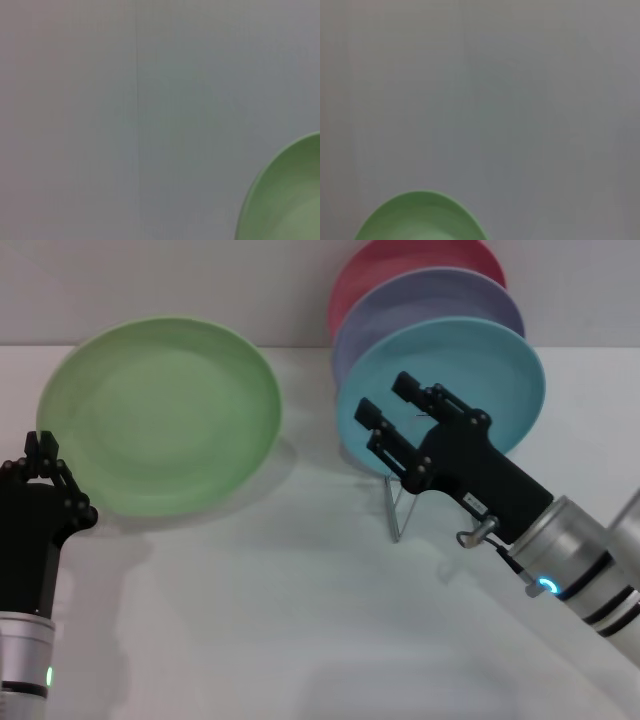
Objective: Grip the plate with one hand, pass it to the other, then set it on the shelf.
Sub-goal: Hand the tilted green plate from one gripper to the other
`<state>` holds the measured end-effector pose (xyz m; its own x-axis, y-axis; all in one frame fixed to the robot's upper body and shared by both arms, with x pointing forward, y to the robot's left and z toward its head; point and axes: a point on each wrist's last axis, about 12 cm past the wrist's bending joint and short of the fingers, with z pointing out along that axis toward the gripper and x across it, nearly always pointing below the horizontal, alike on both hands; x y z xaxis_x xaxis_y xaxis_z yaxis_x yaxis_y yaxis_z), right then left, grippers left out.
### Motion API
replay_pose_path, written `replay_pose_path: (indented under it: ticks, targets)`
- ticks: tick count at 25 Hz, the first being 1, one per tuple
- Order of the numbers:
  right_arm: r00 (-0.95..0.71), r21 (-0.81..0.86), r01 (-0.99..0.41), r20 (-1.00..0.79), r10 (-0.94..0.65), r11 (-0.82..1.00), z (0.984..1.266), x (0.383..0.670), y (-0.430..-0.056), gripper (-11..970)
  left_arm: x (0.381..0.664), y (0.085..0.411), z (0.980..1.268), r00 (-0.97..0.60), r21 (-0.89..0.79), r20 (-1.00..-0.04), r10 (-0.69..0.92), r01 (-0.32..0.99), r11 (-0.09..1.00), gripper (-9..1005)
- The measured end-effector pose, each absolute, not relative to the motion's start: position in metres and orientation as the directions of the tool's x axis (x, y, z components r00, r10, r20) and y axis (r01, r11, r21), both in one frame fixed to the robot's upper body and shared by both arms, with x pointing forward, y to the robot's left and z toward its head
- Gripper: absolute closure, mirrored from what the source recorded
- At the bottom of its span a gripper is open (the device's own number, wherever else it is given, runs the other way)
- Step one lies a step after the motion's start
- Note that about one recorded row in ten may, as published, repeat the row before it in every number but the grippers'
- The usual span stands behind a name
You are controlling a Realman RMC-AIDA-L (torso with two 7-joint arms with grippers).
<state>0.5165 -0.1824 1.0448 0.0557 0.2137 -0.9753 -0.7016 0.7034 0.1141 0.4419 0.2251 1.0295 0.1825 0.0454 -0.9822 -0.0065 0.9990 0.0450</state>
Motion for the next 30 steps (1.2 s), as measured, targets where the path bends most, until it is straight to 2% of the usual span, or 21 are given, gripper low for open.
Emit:
replay_pose_path:
  ticks: [30]
  targets:
    - [-0.071, 0.115, -0.718, -0.993, 0.092, 0.686, 1.047, 0.552, -0.139, 410, 0.433, 0.189, 1.046, 0.114, 0.114, -0.986, 0.124, -0.092, 0.989, 917]
